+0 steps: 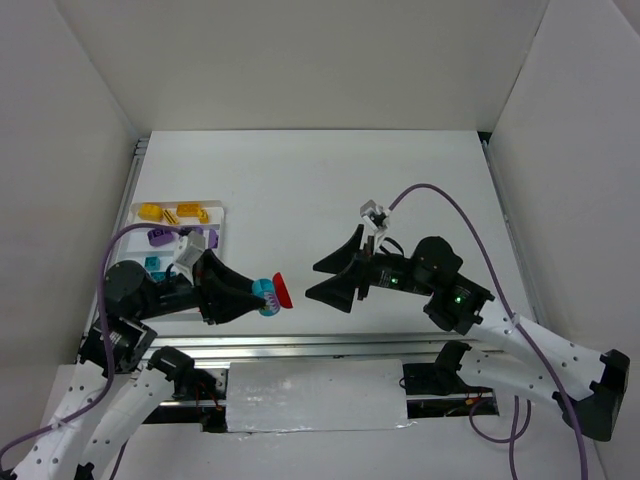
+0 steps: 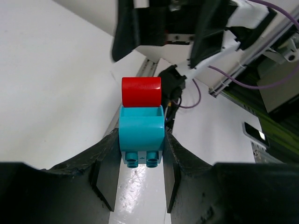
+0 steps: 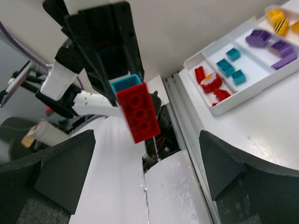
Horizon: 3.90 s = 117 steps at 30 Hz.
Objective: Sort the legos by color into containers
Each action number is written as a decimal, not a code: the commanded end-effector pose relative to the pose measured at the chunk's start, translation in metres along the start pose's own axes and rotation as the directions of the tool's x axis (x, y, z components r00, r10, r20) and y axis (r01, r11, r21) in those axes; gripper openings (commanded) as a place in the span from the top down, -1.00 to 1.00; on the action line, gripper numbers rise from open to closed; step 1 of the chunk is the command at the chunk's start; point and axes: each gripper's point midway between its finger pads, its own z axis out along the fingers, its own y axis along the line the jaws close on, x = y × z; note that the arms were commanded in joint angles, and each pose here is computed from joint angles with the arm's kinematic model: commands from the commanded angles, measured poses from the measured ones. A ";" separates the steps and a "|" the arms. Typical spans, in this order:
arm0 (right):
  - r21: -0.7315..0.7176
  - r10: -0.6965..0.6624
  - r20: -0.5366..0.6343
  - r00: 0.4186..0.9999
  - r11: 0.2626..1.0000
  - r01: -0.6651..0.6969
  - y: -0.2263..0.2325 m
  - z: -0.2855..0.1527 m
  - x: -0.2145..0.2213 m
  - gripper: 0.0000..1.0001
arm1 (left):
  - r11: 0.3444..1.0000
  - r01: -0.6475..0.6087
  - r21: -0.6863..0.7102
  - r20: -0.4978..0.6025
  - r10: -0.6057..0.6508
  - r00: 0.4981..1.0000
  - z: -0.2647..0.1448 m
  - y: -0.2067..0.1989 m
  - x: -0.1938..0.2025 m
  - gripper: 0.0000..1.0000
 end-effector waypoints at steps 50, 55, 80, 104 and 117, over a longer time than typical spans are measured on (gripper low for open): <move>0.343 -0.021 0.119 0.993 0.939 -0.022 -0.129 -0.005 -0.006 1.00 | -0.372 0.638 -0.674 0.636 0.146 0.758 -0.235 0.214 -0.023 1.00; 0.311 0.018 0.084 0.996 0.949 -0.044 -0.133 0.005 0.006 1.00 | -0.482 0.664 -0.572 0.705 0.127 0.698 -0.250 0.267 0.024 1.00; 0.225 0.080 -0.125 0.989 0.973 -0.050 -0.124 0.049 0.048 1.00 | -0.447 0.740 -0.502 0.829 -0.005 0.559 -0.277 0.331 0.055 -0.76; 0.232 0.081 -0.535 0.841 0.971 0.054 -0.137 0.260 0.180 0.96 | 0.202 0.483 -0.852 0.519 0.203 0.830 -0.208 0.195 -0.097 -0.99; 0.271 0.038 -0.576 0.816 0.951 0.147 -0.150 0.307 0.209 0.54 | 0.288 0.405 -0.868 0.460 0.154 0.875 -0.181 0.169 -0.120 -0.99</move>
